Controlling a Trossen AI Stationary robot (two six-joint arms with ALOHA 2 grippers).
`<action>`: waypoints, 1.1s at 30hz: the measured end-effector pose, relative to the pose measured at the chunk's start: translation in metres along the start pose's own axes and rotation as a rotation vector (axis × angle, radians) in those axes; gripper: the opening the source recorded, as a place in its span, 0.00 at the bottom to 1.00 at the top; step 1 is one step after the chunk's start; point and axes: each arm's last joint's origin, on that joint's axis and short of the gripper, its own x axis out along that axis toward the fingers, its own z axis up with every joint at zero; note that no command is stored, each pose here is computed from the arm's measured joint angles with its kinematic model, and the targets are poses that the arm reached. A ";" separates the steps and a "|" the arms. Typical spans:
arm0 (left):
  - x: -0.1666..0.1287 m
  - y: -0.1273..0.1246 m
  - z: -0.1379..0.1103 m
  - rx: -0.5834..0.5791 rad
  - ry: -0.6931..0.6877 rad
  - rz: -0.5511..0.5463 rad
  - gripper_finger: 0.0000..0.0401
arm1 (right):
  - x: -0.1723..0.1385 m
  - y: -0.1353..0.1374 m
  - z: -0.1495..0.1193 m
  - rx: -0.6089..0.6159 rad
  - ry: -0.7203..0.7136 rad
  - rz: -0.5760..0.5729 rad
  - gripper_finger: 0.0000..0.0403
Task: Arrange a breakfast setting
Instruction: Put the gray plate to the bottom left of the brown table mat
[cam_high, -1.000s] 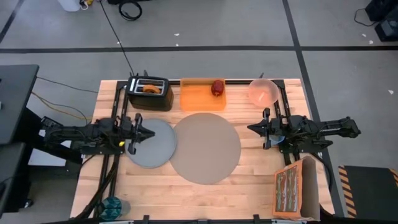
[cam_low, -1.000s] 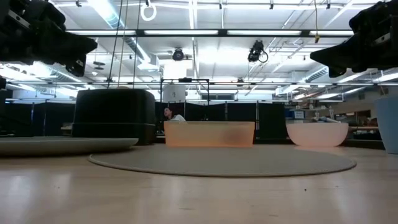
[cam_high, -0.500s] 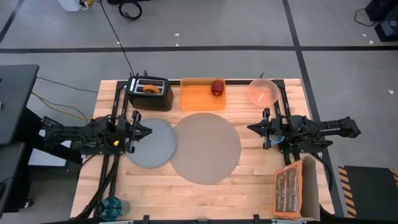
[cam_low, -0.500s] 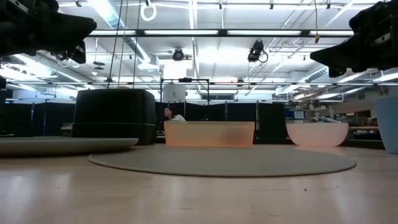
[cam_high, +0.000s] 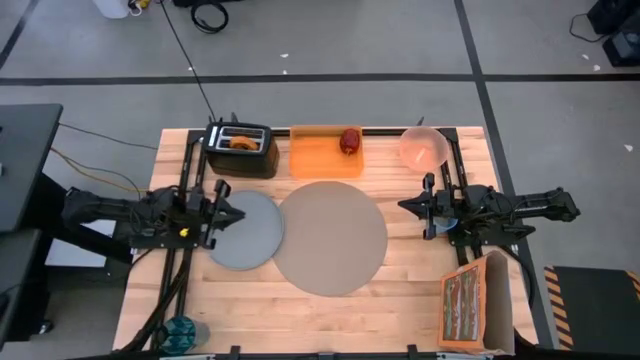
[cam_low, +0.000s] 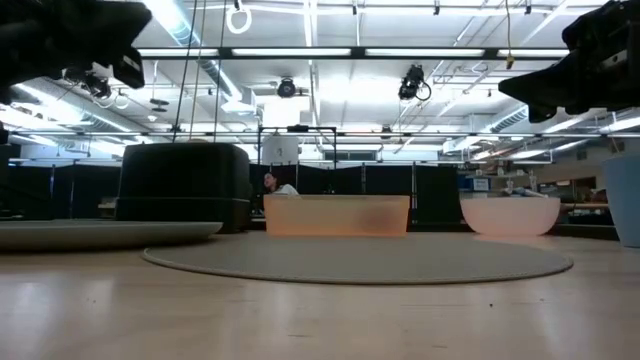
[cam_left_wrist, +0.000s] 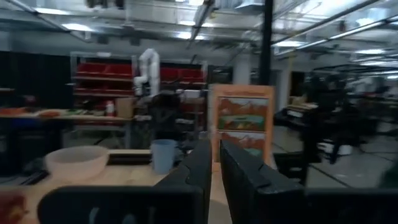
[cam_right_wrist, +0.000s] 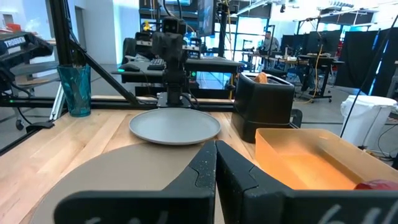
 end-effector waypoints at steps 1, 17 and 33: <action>0.003 -0.001 -0.002 0.005 0.012 0.011 0.09 | 0.000 0.000 0.000 0.000 0.001 0.000 0.02; 0.086 -0.071 0.008 -0.079 0.542 0.016 0.02 | 0.000 0.000 0.000 0.000 0.000 0.000 0.02; 0.115 -0.124 -0.042 -0.115 0.941 0.292 0.06 | 0.000 0.000 0.001 0.001 -0.006 -0.001 0.02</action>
